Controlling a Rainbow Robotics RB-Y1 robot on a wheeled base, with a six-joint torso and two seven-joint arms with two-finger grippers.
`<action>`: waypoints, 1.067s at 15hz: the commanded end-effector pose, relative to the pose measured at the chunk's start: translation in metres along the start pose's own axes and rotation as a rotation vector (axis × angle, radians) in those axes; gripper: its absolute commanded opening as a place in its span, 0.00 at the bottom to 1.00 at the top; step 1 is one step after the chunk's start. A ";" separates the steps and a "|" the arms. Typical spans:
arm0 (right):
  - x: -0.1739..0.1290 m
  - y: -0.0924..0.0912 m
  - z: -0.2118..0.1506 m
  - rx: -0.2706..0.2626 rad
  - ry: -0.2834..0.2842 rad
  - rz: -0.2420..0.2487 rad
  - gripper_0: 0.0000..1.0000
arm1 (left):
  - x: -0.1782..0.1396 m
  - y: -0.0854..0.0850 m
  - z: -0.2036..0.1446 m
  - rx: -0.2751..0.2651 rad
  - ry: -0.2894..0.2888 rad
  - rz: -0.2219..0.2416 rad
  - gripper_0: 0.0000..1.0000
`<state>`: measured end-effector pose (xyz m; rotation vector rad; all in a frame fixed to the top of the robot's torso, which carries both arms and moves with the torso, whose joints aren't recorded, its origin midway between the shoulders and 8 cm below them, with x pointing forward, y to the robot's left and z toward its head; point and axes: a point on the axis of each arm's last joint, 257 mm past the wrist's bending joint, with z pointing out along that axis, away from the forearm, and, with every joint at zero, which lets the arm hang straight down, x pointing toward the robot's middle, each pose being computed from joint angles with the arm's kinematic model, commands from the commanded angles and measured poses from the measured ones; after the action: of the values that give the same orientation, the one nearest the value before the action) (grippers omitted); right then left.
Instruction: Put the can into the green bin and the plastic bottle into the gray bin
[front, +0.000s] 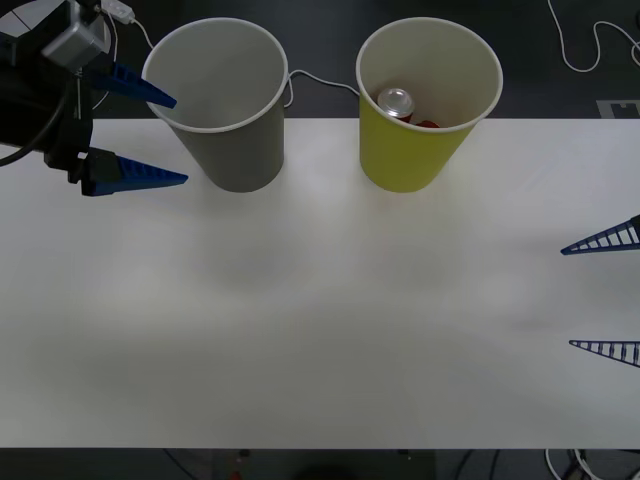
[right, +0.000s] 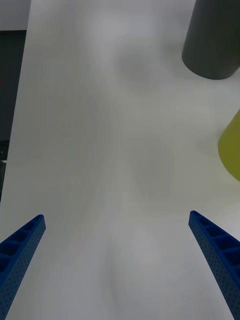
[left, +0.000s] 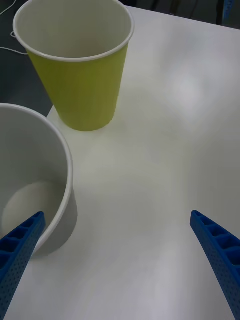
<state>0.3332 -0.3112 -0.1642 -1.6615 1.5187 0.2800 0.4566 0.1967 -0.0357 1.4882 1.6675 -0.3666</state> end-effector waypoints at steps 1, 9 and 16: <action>0.000 0.000 0.000 0.000 0.000 0.000 1.00 | 0.027 -0.008 -0.006 -0.003 -0.004 0.034 1.00; 0.000 0.000 0.000 0.000 0.000 0.000 1.00 | 0.092 -0.046 -0.005 0.044 0.011 0.191 1.00; 0.000 0.000 0.000 0.000 0.000 0.000 1.00 | 0.123 -0.080 -0.009 0.111 -0.001 0.225 1.00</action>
<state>0.3332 -0.3112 -0.1642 -1.6615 1.5187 0.2800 0.3903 0.2647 -0.1440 1.7386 1.4802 -0.3340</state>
